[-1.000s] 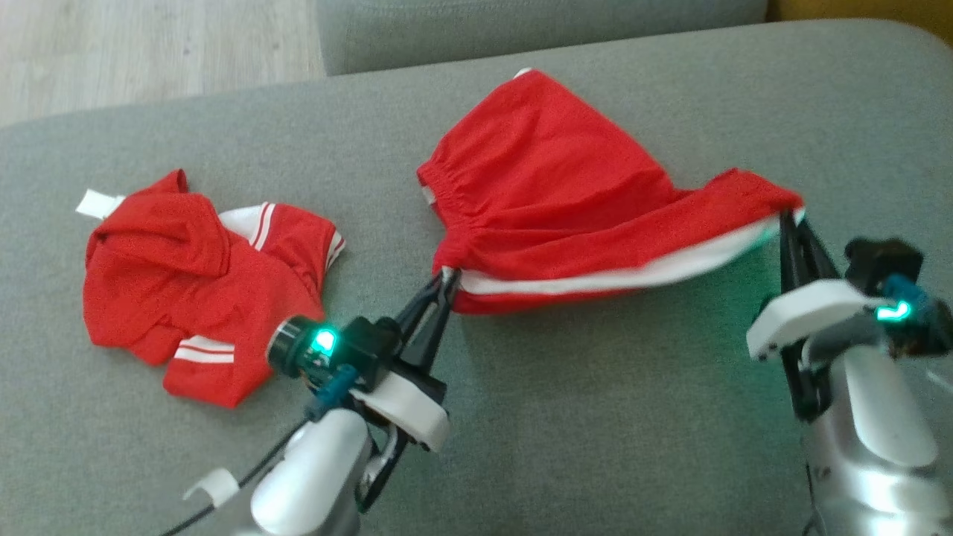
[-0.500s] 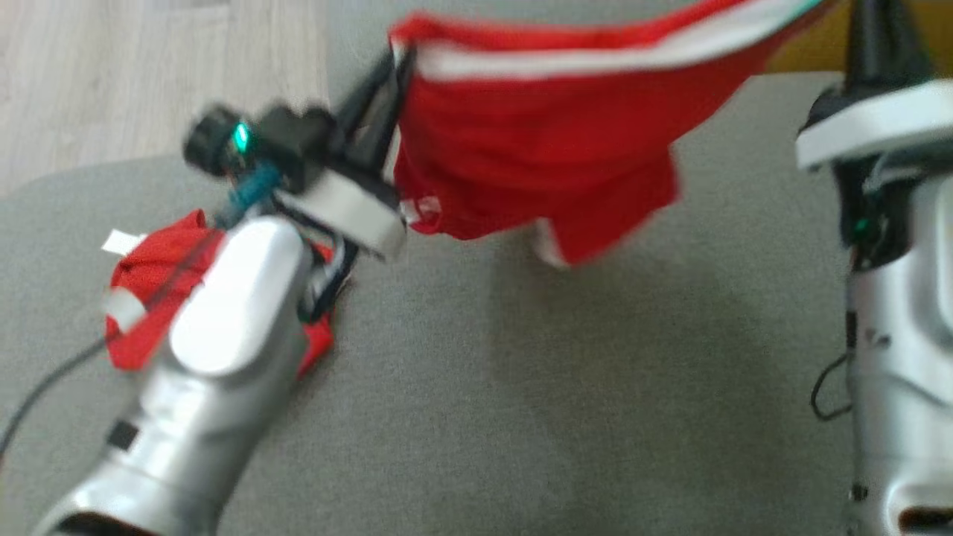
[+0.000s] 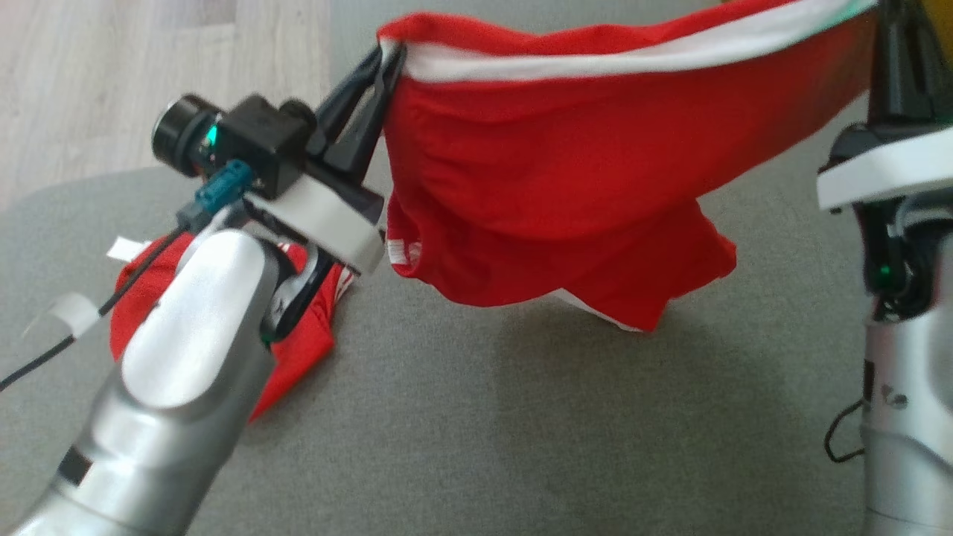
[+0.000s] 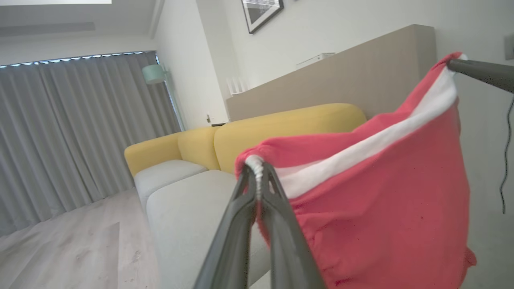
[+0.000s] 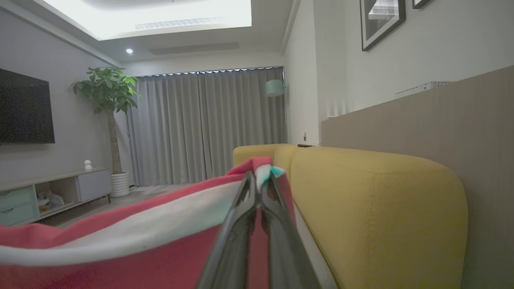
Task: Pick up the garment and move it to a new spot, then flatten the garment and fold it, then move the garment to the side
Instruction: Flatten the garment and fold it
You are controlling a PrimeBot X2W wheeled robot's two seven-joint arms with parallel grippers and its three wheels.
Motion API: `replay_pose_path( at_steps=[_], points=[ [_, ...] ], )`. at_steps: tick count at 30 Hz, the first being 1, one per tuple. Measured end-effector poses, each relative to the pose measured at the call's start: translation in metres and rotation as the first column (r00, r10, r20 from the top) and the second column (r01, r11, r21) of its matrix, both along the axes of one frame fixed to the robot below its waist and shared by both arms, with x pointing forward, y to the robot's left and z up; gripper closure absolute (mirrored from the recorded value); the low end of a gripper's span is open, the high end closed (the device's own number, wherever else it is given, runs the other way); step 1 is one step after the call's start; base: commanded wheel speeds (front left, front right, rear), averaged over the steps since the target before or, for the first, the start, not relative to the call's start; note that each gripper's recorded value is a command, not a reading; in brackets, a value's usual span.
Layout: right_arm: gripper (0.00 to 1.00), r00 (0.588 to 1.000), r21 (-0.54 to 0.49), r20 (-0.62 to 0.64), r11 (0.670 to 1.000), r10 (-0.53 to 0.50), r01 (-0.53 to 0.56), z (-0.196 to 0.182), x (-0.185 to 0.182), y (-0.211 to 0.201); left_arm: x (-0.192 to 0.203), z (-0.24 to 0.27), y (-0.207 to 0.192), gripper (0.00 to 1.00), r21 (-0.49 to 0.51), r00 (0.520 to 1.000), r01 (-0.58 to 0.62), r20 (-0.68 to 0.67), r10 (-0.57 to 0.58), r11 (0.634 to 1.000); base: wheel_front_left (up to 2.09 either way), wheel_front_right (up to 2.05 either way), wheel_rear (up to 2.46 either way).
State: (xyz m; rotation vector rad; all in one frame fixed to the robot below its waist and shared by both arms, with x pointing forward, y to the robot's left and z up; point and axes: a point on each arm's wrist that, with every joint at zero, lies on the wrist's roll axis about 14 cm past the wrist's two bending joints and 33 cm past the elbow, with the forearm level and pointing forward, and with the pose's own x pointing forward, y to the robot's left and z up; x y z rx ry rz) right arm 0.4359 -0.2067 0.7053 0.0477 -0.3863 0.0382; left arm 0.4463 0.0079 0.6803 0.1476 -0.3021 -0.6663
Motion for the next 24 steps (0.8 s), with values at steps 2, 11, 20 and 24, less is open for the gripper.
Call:
replay_pose_path(
  at_steps=[2,11,20,24],
  points=[
    [1.0,0.999,-0.003,-0.038,1.0,-0.014,0.014,-0.011,0.0,-0.004,-0.001,-0.013,0.002,1.0,0.021,0.999,0.004,-0.034,-0.003,1.0,0.0,0.0,0.0],
    [1.0,0.987,-0.015,-0.158,1.0,-0.019,0.016,-0.027,0.071,-0.006,0.069,-0.016,0.007,1.0,0.072,0.995,-0.021,-0.098,0.028,0.997,0.0,0.0,0.0],
    [1.0,0.999,-0.052,-0.031,0.998,-0.039,0.038,0.014,0.17,-0.007,0.172,0.013,0.016,1.0,0.032,0.995,-0.097,-0.012,0.098,0.995,0.0,0.0,0.0],
    [1.0,0.997,-0.083,-0.057,0.995,-0.055,0.05,-0.016,0.189,-0.009,0.187,0.007,0.006,1.0,0.001,0.997,-0.075,0.023,0.075,0.997,0.0,0.0,0.0]
  ],
)
